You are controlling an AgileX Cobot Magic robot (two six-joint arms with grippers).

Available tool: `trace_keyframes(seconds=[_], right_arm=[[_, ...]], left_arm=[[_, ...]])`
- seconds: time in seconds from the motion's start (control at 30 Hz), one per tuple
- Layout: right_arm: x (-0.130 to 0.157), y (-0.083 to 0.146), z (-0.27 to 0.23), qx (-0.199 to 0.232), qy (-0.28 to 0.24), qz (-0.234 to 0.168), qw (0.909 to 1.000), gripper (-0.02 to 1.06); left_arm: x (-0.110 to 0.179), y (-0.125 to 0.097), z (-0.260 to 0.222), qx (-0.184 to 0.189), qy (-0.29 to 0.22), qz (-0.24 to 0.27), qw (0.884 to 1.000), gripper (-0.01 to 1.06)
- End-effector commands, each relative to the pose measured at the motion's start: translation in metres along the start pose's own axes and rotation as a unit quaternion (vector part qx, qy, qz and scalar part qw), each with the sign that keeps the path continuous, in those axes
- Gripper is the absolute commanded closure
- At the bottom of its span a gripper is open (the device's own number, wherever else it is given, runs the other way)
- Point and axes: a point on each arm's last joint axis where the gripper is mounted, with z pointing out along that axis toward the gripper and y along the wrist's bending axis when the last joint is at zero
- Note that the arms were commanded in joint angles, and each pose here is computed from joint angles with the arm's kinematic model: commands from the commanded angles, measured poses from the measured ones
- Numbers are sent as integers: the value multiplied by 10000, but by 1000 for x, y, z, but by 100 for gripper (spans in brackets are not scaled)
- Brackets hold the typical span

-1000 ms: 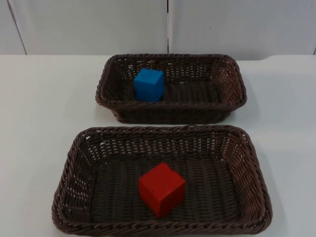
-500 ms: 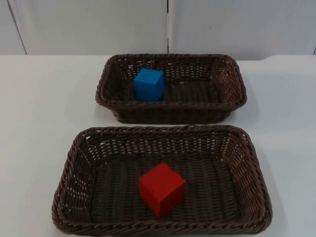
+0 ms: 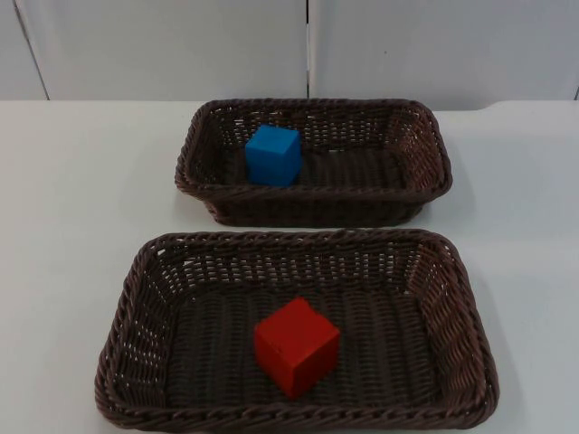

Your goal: Pick up one cube with the left hand and place it into the upper basket. Pick up one cube with the right hand and place it into the lower basket.

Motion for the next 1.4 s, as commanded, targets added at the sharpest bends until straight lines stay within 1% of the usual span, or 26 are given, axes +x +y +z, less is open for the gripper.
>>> trace_keyframes(seconds=[0.0, 0.03, 0.07, 0.17, 0.2, 0.27, 0.37, 0.4, 0.5, 0.57, 0.6, 0.73, 0.8, 1.37], right_arm=[[0, 1, 0, 225, -12, 141, 9996, -1], [1, 1, -1, 361, -9, 211, 9991, -1], [1, 1, -1, 361, -9, 211, 9991, -1], [1, 2, -1, 739, 1, 406, 9964, -1], [1, 2, -1, 739, 1, 406, 9964, -1], [1, 2, -1, 977, 8, 529, 9938, -1], [1, 3, -1, 1400, 19, 747, 9873, -1], [1, 3, -1, 1400, 19, 747, 9873, -1], [1, 4, -2, 1761, 28, 934, 9799, -1], [1, 4, -2, 1903, 32, 1007, 9765, -1], [1, 4, -2, 1903, 32, 1007, 9765, -1], [1, 5, -2, 2224, 34, 1201, 9675, -1], [1, 5, -2, 2304, 36, 1242, 9651, -1], [1, 5, -2, 2304, 36, 1242, 9651, -1]], left_arm=[[1, 0, 0, -31, -1, -16, 10000, 0], [1, 0, 0, -31, -1, -16, 10000, 0], [1, 0, 0, -31, -1, -16, 10000, 0], [1, 0, 0, -31, -1, -16, 10000, 0], [1, 0, 0, -31, -1, -16, 10000, 0], [1, 0, 0, -31, -1, -16, 10000, 0], [1, 0, 0, -31, -1, -16, 10000, 0], [1, 0, 0, -31, -1, -16, 10000, 0], [1, 0, 0, -31, -1, -16, 10000, 0], [1, 0, 0, -31, -1, -16, 10000, 0], [1, 0, 0, -31, -1, -16, 10000, 0], [1, 0, 0, -31, -1, -16, 10000, 0], [1, 0, 0, -31, -1, -16, 10000, 0], [1, 0, 0, -31, -1, -16, 10000, 0]])
